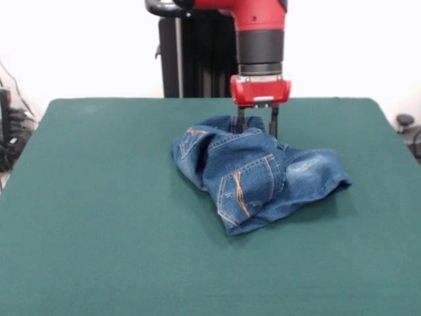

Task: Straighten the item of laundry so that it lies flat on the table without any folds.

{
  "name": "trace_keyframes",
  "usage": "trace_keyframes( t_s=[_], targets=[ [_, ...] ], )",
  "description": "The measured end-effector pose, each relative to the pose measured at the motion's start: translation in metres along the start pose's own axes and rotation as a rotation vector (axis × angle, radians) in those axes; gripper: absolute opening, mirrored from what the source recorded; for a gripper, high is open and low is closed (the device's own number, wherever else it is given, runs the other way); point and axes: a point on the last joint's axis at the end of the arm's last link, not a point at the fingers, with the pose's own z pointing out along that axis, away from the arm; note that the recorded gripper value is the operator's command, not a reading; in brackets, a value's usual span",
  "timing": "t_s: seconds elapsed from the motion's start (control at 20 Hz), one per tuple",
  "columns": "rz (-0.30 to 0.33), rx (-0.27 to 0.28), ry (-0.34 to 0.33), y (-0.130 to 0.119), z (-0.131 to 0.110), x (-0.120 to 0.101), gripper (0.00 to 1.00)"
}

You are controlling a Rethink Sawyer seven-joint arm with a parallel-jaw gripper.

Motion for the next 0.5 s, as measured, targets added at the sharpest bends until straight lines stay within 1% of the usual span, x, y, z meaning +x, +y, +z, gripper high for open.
trace_keyframes(
  t_s=[0.3, 0.5],
  targets=[
    [0.0, -0.002, 0.004, 0.0004, 0.0027, 0.0016, 1.0],
    [0.001, 0.003, -0.007, -0.0011, -0.0041, -0.0074, 1.0]
  ],
)
